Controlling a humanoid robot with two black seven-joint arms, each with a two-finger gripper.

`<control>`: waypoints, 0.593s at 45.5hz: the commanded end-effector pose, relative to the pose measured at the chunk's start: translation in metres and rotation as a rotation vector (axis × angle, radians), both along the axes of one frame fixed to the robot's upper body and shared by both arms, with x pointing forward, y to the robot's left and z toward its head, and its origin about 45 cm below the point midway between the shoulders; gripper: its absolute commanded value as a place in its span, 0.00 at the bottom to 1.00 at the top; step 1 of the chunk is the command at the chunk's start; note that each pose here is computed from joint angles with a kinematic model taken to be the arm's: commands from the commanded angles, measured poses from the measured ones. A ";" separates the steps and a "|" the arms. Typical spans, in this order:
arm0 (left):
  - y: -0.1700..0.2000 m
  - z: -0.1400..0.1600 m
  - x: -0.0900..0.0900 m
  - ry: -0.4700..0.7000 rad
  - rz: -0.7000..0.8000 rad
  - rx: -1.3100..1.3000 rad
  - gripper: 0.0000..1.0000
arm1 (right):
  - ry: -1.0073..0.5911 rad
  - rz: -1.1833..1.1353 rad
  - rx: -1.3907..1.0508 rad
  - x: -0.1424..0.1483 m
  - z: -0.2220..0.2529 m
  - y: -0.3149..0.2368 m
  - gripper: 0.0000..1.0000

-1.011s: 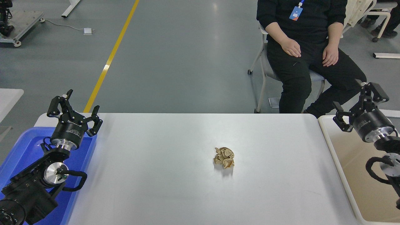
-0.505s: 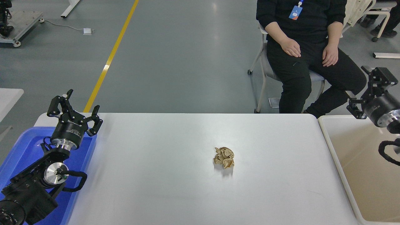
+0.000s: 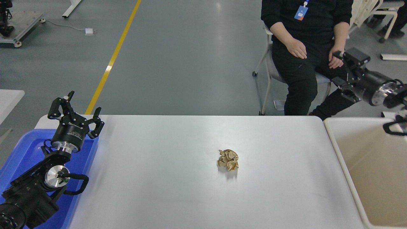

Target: Clean the table surface

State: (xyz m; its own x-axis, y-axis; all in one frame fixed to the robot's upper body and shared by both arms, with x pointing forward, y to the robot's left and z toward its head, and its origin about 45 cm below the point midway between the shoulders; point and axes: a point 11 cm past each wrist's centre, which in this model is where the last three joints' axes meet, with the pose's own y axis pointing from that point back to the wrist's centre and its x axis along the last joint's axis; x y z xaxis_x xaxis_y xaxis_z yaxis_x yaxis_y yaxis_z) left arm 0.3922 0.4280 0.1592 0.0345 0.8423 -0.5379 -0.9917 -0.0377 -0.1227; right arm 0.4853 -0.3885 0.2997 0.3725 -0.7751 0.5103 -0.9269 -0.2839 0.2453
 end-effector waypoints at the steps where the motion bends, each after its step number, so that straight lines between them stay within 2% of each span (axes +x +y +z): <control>1: 0.001 0.000 0.000 0.000 0.001 0.001 1.00 | 0.018 0.179 -0.255 0.011 0.007 0.043 0.99; 7: 0.001 0.000 0.000 0.000 0.001 0.001 1.00 | 0.016 0.319 -0.367 0.011 0.003 0.085 0.99; 27: 0.001 0.000 0.000 0.000 0.001 0.001 1.00 | 0.049 0.747 -0.646 -0.028 -0.044 0.190 0.99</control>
